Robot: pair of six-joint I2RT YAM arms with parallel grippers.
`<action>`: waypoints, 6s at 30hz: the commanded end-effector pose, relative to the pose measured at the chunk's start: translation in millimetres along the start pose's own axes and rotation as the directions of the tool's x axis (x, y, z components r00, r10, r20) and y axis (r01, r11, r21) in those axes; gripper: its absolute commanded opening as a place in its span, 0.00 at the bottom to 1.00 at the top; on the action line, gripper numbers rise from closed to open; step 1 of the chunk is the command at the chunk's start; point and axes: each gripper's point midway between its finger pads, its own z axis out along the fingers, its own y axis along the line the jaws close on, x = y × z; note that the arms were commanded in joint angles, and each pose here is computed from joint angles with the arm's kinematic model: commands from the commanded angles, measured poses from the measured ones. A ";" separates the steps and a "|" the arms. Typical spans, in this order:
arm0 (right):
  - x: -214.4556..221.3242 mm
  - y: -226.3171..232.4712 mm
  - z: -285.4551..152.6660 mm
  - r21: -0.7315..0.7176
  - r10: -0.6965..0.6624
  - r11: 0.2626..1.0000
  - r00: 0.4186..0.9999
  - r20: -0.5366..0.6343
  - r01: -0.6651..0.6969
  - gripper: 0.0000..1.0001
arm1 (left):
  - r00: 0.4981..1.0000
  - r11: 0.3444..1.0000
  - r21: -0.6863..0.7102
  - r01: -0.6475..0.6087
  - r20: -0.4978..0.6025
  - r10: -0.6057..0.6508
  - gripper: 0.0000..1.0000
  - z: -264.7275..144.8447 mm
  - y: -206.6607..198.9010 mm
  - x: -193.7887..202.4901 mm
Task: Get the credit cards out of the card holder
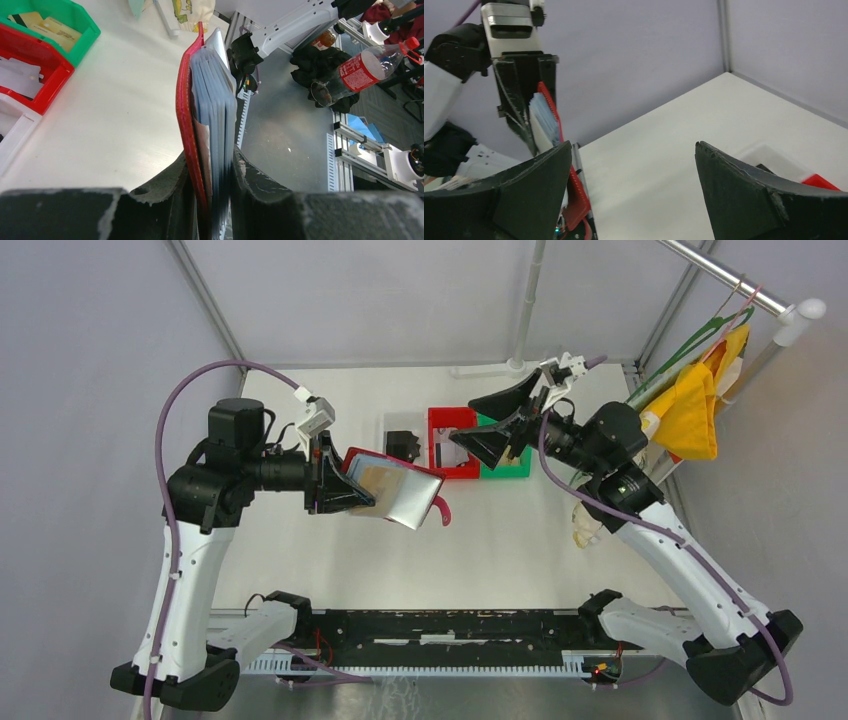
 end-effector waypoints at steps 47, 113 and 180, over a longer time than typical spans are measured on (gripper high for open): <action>79.1 102.6 29.6 -0.340 0.200 0.899 0.949 -0.245 -0.277 0.00 | 0.989 0.987 -0.066 -0.145 0.015 0.146 0.52 -6.4 3.0 -3.0; 73.1 128.1 36.2 -0.456 0.236 0.819 0.930 -0.283 -0.347 0.44 | 0.994 0.992 0.082 -0.094 0.064 0.089 0.04 -5.3 -26.5 -10.5; 84.0 117.5 20.2 -0.425 0.257 0.825 0.916 -0.307 -0.373 0.00 | 0.983 0.979 0.098 -0.181 0.006 0.181 0.42 -13.5 -37.7 4.9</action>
